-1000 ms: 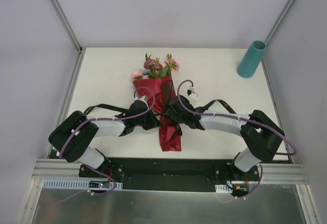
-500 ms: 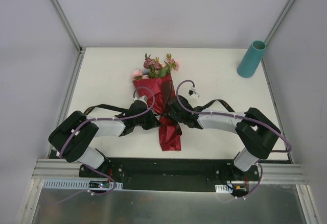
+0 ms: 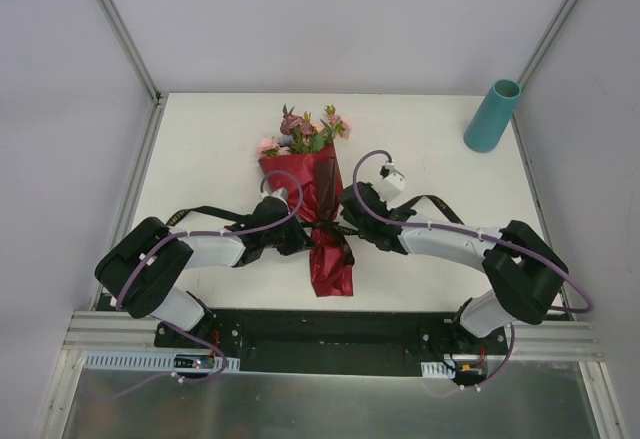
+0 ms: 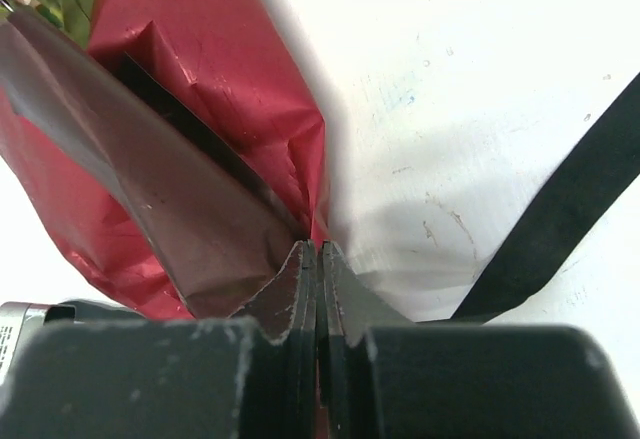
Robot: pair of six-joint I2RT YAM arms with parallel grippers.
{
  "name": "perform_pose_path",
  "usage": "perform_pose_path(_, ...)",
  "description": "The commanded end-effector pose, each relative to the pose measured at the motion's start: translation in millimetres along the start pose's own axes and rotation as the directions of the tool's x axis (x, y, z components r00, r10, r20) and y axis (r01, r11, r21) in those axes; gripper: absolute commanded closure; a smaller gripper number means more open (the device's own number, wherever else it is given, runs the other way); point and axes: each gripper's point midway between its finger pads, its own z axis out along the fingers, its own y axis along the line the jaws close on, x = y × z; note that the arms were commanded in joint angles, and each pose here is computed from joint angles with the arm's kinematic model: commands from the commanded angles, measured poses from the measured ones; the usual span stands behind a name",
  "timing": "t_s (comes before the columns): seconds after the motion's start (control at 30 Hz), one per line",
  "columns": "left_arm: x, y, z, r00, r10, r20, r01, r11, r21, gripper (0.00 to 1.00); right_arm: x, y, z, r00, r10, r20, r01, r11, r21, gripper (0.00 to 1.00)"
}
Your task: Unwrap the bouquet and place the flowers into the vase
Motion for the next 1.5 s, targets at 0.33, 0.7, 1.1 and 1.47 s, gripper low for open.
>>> perform_pose_path(0.33,0.1,-10.2,-6.7,1.0,0.031,0.003,-0.031,0.999,0.04,1.0,38.6,37.0,-27.8,0.82,-0.551,-0.154,0.436,0.775,-0.457,0.64)
perform_pose_path(0.7,-0.6,-13.0,-5.9,0.999,0.032,-0.001,-0.032,0.998,0.046,1.0,47.7,24.5,-25.6,0.674,-0.724,-0.149,0.523,0.609,-0.596,0.58)
perform_pose_path(1.1,-1.2,-13.4,-5.6,0.999,0.033,0.0,-0.033,0.999,0.044,1.0,52.6,24.9,2.3,0.669,-0.729,-0.144,0.551,0.616,-0.563,0.61)
perform_pose_path(1.47,0.5,-1.5,-3.5,1.0,0.019,-0.004,-0.019,1.0,-0.011,1.0,-8.2,5.4,14.0,0.806,-0.592,-0.019,0.565,0.779,-0.273,1.0)
